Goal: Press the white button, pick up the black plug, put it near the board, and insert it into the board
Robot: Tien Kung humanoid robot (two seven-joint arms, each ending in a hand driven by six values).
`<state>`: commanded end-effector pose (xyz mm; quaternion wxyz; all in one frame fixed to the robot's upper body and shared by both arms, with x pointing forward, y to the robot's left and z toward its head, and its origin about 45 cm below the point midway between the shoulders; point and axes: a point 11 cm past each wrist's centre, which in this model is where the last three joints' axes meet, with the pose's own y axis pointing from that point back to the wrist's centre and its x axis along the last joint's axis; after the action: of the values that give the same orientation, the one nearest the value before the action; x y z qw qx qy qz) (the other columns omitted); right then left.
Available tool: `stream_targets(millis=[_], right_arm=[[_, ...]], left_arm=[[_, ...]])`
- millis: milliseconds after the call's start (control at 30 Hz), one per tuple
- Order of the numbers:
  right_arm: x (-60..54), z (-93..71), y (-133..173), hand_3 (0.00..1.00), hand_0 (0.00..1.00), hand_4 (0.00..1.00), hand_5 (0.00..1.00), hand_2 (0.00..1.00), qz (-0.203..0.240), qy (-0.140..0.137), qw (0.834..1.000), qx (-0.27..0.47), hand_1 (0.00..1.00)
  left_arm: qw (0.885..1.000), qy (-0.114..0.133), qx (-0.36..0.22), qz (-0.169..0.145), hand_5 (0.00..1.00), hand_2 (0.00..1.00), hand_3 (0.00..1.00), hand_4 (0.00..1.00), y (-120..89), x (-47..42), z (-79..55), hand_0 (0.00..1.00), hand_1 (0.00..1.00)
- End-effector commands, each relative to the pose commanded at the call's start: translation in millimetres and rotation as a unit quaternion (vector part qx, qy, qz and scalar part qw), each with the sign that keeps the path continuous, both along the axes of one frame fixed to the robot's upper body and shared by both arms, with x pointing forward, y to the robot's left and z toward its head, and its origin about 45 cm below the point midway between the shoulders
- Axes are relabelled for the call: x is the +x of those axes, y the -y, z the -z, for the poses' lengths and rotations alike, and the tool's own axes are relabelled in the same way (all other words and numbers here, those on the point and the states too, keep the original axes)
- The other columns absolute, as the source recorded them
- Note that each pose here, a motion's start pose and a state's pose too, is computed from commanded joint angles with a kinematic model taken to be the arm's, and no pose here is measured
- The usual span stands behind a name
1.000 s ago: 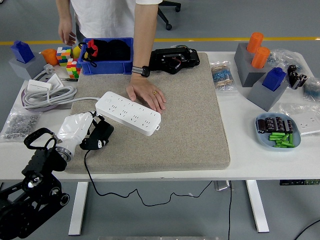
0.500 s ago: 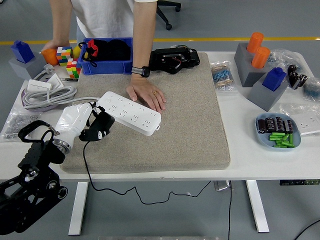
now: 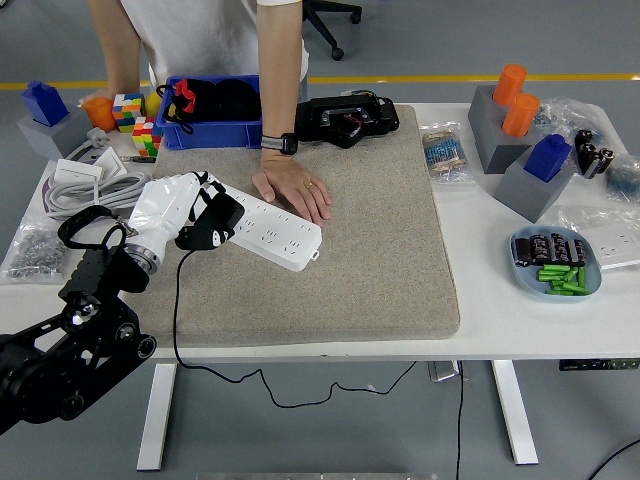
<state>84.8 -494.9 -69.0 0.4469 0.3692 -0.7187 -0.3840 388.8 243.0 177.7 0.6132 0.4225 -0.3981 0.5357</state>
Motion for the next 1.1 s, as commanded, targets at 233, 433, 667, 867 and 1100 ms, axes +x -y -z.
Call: stream_targets(millis=[233, 433, 667, 867, 1100], right_arm=[[-1.4, 0.2, 0.2, 0.596, 0.701, 0.634, 0.345, 0.627, -0.003, -0.003, 1.0, 0.0, 0.621], [-2.1, 0.4, 0.1, 0.596, 0.7, 0.634, 0.345, 0.627, -0.006, -0.006, 1.0, -0.001, 0.621], [-1.5, 0.0, 0.7, 0.596, 0.7, 0.634, 0.344, 0.627, -0.008, -0.006, 1.0, -0.002, 0.621], [-1.8, -0.2, 1.3, 0.596, 0.702, 0.633, 0.344, 0.627, -0.008, -0.007, 1.0, -0.002, 0.621], [-3.6, 0.2, 1.1, 0.597, 0.701, 0.633, 0.344, 0.628, -0.009, -0.009, 1.0, -0.002, 0.621]], left_arm=[[1.0, -0.004, 0.009, -0.007, 0.002, 0.32, 0.47, 0.587, 0.9, 11.7, 6.2, 0.235, 0.322], [1.0, -0.004, 0.027, -0.008, 0.002, 0.319, 0.469, 0.588, -0.3, 17.0, 11.6, 0.235, 0.321], [0.999, -0.004, 0.043, -0.012, 0.002, 0.319, 0.469, 0.589, -4.8, 22.4, 14.2, 0.234, 0.323], [0.999, -0.011, 0.048, -0.018, 0.002, 0.318, 0.47, 0.594, -7.9, 23.6, 18.6, 0.233, 0.323], [0.998, -0.016, 0.05, -0.02, 0.002, 0.317, 0.469, 0.592, -9.4, 22.4, 21.5, 0.233, 0.323]])
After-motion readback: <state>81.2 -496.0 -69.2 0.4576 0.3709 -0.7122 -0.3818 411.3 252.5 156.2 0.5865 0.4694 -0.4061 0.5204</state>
